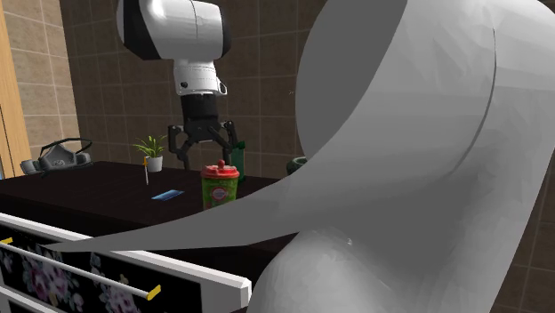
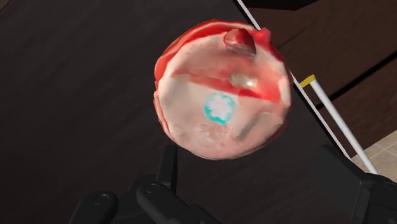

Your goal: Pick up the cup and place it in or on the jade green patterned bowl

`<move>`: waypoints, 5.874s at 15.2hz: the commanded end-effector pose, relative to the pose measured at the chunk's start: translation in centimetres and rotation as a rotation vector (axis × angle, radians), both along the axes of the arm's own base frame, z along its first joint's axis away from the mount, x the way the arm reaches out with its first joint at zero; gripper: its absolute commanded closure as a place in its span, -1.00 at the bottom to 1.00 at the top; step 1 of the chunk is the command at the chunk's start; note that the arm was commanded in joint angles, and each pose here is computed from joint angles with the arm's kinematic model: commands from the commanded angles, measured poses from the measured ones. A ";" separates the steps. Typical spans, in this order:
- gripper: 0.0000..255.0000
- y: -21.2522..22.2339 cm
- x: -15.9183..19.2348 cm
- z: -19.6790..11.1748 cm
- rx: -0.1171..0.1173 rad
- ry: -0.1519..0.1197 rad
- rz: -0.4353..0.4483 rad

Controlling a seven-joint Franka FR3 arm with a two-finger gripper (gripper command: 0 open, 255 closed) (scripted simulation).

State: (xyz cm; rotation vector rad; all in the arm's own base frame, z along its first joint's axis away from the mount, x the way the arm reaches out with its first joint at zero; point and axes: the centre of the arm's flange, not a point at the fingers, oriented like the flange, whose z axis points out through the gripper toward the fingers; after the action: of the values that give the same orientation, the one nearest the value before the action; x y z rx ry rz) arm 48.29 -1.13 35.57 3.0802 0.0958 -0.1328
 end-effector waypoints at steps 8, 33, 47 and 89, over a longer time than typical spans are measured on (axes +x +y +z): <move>1.00 0.2 -0.9 3.0 0.004 0.056 -0.002; -1.00 2.6 -10.8 -2.7 -0.079 -0.291 -0.705; -1.00 0.2 -6.9 1.0 -0.055 -0.101 -0.550; 1.00 -0.9 -5.2 6.4 -0.045 -0.018 -0.481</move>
State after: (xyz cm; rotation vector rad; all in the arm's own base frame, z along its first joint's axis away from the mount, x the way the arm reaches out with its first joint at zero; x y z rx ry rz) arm 43.02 -2.09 41.41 2.9918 -0.6399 -0.1235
